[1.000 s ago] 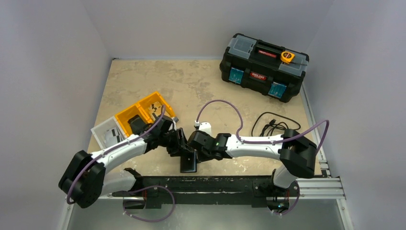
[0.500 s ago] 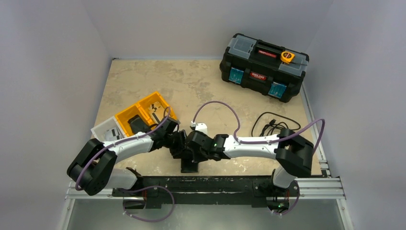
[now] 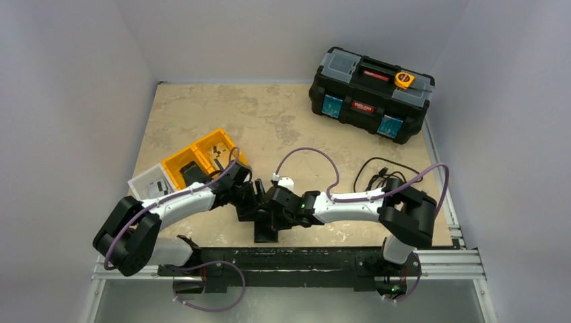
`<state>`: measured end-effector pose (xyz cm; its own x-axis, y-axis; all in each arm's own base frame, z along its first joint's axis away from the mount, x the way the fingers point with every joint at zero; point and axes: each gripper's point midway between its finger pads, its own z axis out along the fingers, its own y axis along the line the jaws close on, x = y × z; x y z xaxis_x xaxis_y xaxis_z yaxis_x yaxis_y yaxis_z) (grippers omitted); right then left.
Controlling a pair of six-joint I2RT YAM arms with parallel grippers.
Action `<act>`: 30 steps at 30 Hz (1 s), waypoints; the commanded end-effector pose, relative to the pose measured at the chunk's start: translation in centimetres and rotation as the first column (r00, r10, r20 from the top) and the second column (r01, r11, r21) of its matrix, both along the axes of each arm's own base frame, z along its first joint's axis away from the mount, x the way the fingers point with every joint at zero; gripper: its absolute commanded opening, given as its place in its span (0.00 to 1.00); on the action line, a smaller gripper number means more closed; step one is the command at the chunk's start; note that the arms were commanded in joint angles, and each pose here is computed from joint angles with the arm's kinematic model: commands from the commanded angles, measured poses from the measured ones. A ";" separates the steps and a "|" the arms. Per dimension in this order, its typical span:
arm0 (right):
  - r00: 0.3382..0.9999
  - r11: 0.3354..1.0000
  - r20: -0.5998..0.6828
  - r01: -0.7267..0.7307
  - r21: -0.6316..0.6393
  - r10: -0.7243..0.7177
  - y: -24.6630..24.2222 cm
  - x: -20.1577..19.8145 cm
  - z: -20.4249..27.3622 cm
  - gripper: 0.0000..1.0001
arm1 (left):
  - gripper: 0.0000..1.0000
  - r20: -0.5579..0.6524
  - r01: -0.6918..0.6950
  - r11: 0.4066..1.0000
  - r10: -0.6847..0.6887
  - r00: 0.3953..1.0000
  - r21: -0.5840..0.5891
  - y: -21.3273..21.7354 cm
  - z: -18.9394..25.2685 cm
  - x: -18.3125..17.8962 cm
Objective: Take the credit cards out of the card holder
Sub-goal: Close the card holder at the center of the board, then reset both arms
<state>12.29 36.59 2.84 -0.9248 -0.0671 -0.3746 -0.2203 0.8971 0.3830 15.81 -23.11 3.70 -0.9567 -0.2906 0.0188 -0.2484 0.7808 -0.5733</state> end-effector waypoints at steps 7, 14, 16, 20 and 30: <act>1.000 0.999 -0.012 -0.008 0.035 0.009 0.6 -0.6 -0.8 0.21 | 0.94 0.244 0.011 0.997 -0.030 0.969 0.076 1.5 7.7 3.9; 0.999 0.997 0.033 0.010 0.081 -0.013 1.1 0.7 2.0 0.32 | 1.00 0.389 -0.035 0.996 -0.001 0.921 0.085 4.9 13.3 4.8; 0.998 0.994 0.053 0.019 0.110 -0.025 1.3 1.4 3.3 0.36 | 1.00 0.432 -0.041 0.993 -0.010 0.902 0.108 6.0 14.7 4.7; 0.993 0.984 0.105 0.028 0.174 -0.047 1.8 2.9 6.5 0.53 | 1.00 0.517 -0.066 0.989 -0.013 0.856 0.134 7.8 17.2 4.4; 0.942 0.945 0.289 0.072 0.319 -0.170 0.2 6.4 17.4 0.93 | 1.00 0.657 -0.119 0.968 -0.056 0.752 0.219 11.3 21.9 3.2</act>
<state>16.59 38.07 13.93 -0.8449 0.0979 -0.5259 -0.2458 0.8021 0.5443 19.27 -13.78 23.78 -0.7570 -0.2662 -0.5968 0.0685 0.8759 -0.4776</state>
